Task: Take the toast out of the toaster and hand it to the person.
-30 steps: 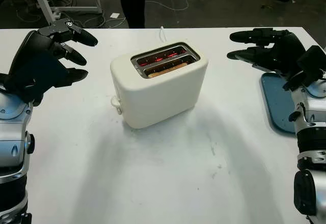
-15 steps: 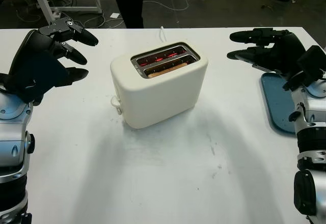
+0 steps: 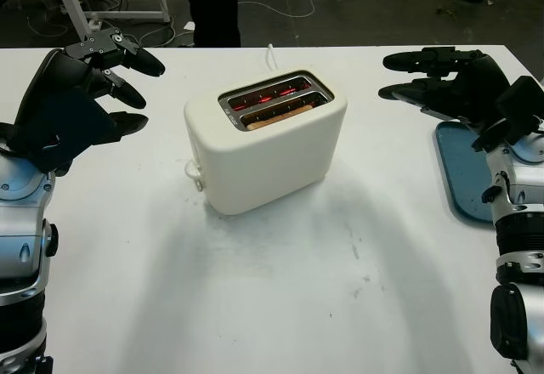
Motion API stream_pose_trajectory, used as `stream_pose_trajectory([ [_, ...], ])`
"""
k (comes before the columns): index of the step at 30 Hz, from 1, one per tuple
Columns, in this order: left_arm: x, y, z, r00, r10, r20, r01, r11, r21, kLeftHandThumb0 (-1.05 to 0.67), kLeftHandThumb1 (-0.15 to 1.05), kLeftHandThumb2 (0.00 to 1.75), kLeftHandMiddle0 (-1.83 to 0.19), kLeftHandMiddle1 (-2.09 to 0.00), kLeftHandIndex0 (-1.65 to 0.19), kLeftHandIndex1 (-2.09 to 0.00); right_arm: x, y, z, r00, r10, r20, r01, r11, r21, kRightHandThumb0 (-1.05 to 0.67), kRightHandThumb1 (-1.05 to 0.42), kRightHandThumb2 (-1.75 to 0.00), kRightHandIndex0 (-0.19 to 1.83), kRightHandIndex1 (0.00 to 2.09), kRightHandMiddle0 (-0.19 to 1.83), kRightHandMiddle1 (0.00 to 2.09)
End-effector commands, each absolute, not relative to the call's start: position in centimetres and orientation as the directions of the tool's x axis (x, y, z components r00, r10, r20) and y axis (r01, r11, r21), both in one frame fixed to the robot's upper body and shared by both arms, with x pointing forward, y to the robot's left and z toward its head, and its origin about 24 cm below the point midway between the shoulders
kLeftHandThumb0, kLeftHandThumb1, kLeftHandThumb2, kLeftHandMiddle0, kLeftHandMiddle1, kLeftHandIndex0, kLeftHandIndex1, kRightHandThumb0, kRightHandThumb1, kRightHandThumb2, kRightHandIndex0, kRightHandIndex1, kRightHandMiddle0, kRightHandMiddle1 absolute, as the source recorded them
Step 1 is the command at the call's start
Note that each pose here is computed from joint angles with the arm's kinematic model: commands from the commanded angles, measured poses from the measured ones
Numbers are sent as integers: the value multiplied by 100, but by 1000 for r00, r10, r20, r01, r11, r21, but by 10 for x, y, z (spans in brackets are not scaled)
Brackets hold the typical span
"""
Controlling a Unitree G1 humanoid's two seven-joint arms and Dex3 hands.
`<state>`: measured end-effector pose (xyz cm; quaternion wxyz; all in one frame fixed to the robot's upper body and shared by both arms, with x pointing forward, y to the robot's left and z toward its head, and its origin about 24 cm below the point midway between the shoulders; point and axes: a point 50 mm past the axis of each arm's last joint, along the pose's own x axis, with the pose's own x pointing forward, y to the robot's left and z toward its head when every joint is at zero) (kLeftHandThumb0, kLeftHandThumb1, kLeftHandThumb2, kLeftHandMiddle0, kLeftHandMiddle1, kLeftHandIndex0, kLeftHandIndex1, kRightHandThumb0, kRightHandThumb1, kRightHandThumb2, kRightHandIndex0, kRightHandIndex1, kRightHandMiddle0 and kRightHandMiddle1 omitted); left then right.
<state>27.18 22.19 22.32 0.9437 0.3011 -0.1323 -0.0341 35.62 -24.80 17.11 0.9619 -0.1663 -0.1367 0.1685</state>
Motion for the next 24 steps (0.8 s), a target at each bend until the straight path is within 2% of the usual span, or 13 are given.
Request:
stream_pose_trajectory([
  [1,271,223,222,964,-140,227,-20,811,584,52,91,12,-56,-137,-48,-113,357,-249,173,907,365,210,-274,891,-362,-41,-84,0,107,1,93,0],
  [24,271,223,222,965,-137,225,-22,809,587,49,90,12,-54,-137,-47,-112,357,-250,175,910,362,203,-274,891,-363,-43,-84,0,106,0,93,0],
])
